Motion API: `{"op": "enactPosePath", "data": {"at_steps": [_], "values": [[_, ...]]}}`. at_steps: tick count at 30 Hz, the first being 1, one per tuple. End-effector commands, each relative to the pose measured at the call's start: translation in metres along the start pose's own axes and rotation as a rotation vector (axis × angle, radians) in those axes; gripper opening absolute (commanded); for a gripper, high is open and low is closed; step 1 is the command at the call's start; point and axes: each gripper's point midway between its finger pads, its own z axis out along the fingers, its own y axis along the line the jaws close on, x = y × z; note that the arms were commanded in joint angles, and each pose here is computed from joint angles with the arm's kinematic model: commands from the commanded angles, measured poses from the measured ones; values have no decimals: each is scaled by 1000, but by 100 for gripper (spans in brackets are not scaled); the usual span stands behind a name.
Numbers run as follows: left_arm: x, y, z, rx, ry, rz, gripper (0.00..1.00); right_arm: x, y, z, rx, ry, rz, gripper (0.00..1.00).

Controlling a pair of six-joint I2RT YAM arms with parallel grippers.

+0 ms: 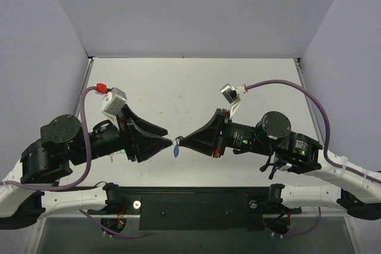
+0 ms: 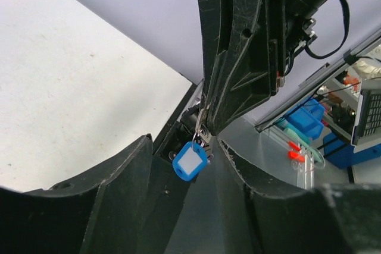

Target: Remove the keys from the keyring

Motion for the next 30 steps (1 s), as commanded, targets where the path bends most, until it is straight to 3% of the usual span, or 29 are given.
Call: {"op": "enactPosePath", "data": {"at_steps": [1, 4, 11, 21, 30], "values": [[-28, 0, -16, -13, -142, -51, 58, -18, 19, -3, -64, -79, -12, 0], [-40, -1, -24, 5, -230, -98, 60, -21, 20, -4, -69, -98, -4, 0], [-27, 0, -27, 99, -323, -201, 60, -37, 20, -5, -54, -210, 76, 0], [-38, -9, -22, 213, -461, -243, 57, -47, 20, -8, -41, -296, 132, 0], [-39, -16, -17, 258, -473, -247, 52, -48, 19, -8, -34, -305, 130, 0]]}}
